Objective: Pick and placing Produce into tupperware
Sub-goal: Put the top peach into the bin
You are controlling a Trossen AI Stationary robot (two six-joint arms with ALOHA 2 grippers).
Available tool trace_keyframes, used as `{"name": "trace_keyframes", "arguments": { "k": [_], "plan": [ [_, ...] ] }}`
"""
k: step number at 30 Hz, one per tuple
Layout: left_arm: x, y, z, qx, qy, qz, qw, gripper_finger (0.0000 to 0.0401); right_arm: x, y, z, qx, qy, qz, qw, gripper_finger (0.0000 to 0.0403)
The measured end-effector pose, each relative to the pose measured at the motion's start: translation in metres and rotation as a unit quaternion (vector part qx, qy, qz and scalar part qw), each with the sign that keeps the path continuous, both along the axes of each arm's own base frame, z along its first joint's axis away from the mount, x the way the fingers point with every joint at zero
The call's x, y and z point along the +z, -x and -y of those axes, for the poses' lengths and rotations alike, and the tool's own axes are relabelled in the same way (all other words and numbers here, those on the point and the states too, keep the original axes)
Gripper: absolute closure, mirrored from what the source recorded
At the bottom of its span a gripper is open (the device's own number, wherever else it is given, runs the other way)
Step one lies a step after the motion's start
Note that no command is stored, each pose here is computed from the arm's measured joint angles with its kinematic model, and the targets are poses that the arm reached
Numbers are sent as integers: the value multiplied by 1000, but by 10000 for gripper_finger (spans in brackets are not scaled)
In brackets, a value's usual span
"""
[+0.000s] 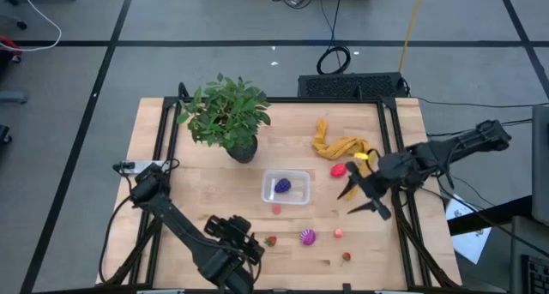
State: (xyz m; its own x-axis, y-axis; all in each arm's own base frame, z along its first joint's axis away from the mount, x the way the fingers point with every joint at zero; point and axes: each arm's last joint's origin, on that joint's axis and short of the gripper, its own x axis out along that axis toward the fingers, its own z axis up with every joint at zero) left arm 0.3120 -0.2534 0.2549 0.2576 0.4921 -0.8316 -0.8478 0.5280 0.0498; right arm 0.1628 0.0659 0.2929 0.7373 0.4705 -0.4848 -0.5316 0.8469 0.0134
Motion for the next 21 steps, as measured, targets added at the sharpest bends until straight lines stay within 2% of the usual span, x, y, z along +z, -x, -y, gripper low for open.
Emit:
{"name": "trace_keyframes", "arguments": {
  "k": [3,6,12,18,21],
  "plan": [
    [-2,-1,-2,1,-10,5,1000,93,-6,-3,-9,16,9,-17,1000,184],
    [-4,-1,-3,17,-23,27,999,93,-10,-5,-15,7,29,-21,999,184],
    [-6,0,1,39,8,34,999,93,-10,-4,-17,-1,38,-17,999,184],
    [-4,-4,20,2,-2,142,990,93,-8,-3,-16,-1,37,-12,999,184],
    [0,-3,29,-31,-49,206,977,93,-8,-3,-16,-1,38,-12,999,184]
  ]
}}
